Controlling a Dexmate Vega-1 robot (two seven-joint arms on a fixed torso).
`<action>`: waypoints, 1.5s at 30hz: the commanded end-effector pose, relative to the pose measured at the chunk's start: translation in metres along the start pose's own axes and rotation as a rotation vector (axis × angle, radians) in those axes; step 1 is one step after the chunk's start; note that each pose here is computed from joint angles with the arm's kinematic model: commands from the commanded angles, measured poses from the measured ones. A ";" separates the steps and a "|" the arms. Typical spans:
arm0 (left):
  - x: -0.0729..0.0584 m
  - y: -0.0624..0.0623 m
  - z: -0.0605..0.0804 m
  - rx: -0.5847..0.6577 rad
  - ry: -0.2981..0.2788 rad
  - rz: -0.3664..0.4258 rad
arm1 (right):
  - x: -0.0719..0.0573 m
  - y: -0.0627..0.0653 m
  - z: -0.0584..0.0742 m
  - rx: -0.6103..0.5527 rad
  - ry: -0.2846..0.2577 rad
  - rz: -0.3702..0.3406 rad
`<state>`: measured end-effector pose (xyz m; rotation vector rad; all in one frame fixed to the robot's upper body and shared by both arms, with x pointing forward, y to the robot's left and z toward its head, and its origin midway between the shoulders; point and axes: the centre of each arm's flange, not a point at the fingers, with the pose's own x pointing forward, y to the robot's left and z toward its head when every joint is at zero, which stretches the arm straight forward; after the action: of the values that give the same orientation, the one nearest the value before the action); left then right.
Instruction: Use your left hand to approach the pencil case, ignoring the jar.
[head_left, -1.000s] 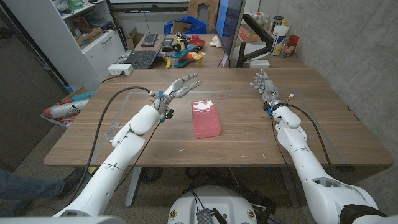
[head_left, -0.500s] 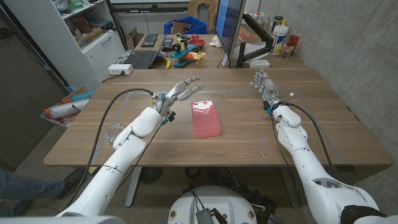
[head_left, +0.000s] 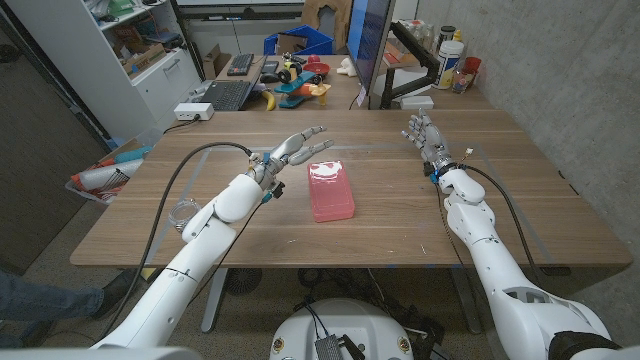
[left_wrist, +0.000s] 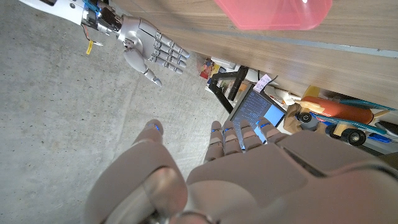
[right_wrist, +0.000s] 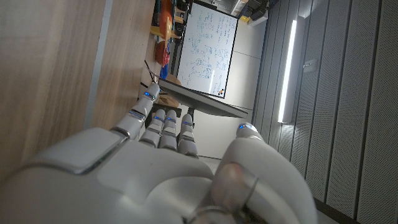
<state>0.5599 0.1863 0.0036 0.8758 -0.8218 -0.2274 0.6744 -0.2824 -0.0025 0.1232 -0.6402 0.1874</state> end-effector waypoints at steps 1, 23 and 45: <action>0.001 -0.008 0.003 0.041 -0.003 -0.030 | -0.002 -0.001 -0.003 -0.002 0.001 -0.010; -0.004 -0.020 0.003 0.154 0.011 -0.061 | -0.001 0.002 -0.008 -0.013 0.009 -0.013; -0.011 -0.030 0.010 0.268 0.013 -0.076 | -0.002 -0.003 -0.005 -0.038 0.010 -0.016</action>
<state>0.5531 0.1706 -0.0174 1.0948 -0.8144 -0.2020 0.6777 -0.2814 -0.0084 0.0929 -0.6313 0.1622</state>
